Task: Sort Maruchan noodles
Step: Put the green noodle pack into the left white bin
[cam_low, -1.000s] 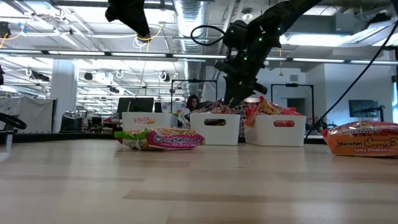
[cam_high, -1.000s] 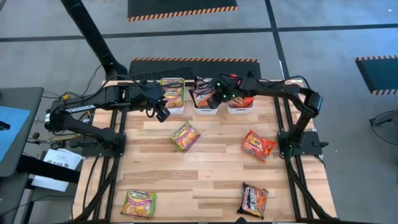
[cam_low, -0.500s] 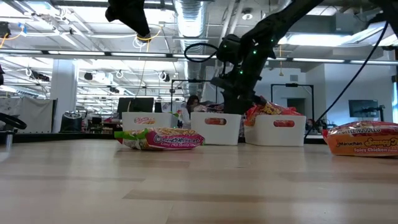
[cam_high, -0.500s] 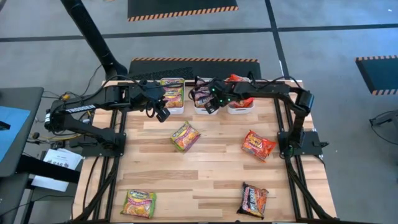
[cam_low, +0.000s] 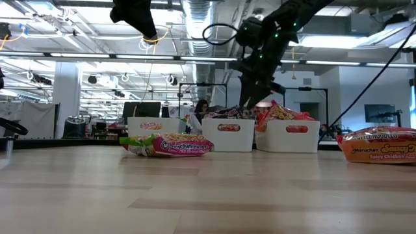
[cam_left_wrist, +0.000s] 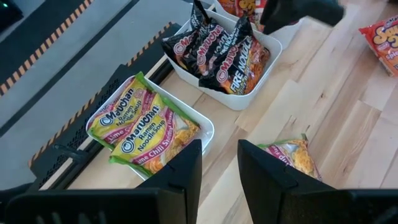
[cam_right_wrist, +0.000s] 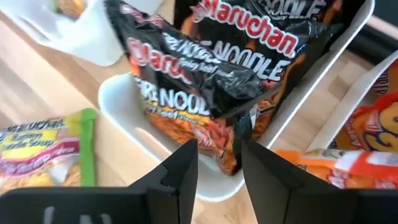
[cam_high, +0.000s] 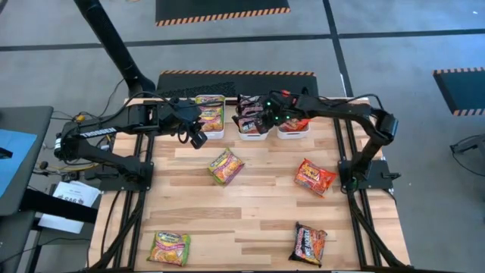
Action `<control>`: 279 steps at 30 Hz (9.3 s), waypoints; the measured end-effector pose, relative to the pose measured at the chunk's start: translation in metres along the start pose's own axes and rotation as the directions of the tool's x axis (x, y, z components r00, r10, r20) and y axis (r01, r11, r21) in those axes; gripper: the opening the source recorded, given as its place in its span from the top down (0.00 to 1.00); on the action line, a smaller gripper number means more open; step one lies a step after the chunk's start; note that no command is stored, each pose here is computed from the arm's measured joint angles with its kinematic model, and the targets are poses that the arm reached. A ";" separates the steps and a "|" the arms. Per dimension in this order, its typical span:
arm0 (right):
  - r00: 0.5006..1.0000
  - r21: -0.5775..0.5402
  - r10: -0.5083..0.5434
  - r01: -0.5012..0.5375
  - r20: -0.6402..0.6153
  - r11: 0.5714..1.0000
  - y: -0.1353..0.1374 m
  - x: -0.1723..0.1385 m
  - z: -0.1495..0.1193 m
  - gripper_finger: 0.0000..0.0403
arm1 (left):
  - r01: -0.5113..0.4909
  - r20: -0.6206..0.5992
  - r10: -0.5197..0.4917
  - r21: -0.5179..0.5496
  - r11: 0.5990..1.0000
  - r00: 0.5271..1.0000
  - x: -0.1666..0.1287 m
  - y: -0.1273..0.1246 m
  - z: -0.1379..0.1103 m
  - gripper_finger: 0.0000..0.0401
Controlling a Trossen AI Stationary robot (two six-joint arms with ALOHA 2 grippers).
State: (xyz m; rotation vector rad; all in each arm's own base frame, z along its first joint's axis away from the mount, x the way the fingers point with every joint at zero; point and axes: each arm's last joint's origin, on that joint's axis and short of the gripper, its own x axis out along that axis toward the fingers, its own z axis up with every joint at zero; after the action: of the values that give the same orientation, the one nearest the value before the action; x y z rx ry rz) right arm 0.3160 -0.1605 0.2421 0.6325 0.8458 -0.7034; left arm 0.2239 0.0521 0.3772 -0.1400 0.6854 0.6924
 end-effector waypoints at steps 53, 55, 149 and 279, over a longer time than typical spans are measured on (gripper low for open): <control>0.937 -0.067 0.348 -0.348 -0.014 0.935 0.013 -0.129 -0.027 0.50 | 0.166 -0.462 -0.265 -0.244 0.955 0.846 0.092 -0.009 -0.018 0.57; 0.937 -0.072 0.349 -0.349 -0.015 0.934 0.015 -0.129 -0.028 0.50 | 0.187 -0.482 -0.284 -0.239 0.953 0.829 0.101 -0.014 -0.020 0.57; 0.950 -0.190 0.312 -0.312 -0.029 0.931 0.055 -0.137 -0.061 0.50 | -0.138 -0.188 0.253 0.474 0.870 0.949 0.086 -0.088 -0.039 1.00; 0.975 -0.069 0.215 -0.211 0.056 0.975 0.018 -0.129 -0.031 0.50 | -0.047 -0.399 0.174 0.308 0.950 0.900 0.214 0.078 -0.025 0.75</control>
State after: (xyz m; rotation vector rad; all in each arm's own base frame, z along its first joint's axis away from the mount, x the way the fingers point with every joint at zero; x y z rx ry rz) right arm 0.2553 -0.0882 0.3373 0.6312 0.7261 -0.4976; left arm 0.2820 0.2193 0.2325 0.0262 1.2155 0.6685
